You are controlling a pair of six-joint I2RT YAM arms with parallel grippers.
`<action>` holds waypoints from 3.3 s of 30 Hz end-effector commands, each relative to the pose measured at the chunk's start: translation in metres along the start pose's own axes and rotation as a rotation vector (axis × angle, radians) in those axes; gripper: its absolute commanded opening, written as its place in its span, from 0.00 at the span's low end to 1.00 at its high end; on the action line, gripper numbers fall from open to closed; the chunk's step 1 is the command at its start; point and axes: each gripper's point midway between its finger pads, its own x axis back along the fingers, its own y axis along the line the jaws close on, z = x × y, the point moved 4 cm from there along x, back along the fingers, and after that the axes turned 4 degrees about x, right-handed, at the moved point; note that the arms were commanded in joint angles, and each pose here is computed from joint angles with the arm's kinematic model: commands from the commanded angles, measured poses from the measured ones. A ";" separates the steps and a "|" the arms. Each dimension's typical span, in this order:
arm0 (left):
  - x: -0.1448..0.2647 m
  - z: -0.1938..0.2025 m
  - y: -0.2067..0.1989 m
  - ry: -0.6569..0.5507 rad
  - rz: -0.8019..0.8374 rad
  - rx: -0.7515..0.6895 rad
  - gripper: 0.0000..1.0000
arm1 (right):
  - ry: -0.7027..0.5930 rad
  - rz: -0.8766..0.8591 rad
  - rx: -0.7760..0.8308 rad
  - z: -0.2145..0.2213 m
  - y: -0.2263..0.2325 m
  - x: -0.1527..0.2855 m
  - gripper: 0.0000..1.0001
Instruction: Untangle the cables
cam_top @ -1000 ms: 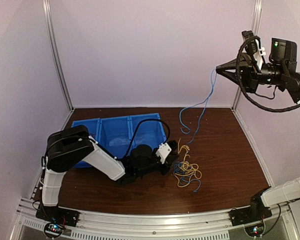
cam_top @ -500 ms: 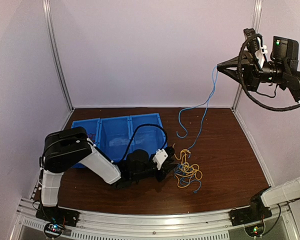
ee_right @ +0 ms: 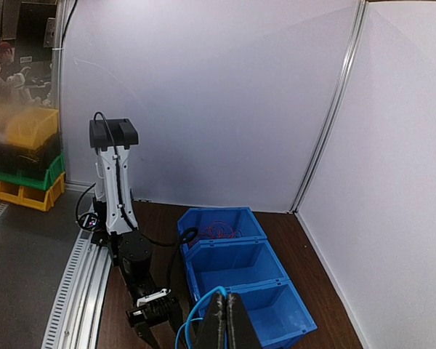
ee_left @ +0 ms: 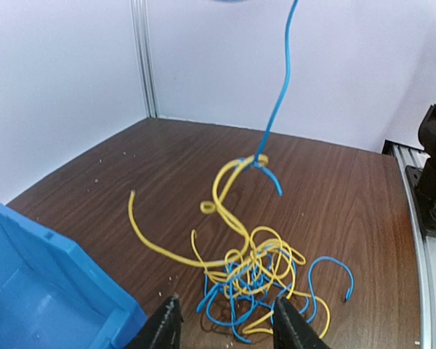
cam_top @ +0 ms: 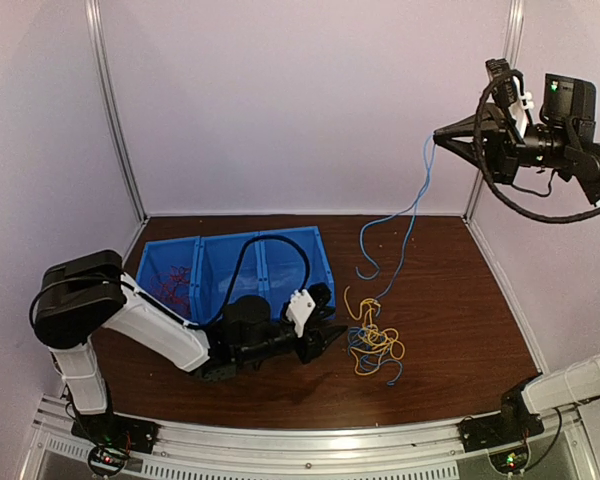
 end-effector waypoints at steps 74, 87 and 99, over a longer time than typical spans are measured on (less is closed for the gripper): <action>0.079 -0.002 0.003 0.065 -0.105 0.160 0.51 | -0.009 0.157 -0.051 0.037 -0.093 -0.044 0.00; 0.149 0.010 0.056 0.014 -0.484 0.291 0.55 | 0.045 0.122 -0.094 0.063 -0.098 -0.105 0.00; 0.172 0.017 0.066 0.013 -0.561 0.342 0.54 | 0.127 0.086 -0.190 0.120 -0.117 -0.154 0.00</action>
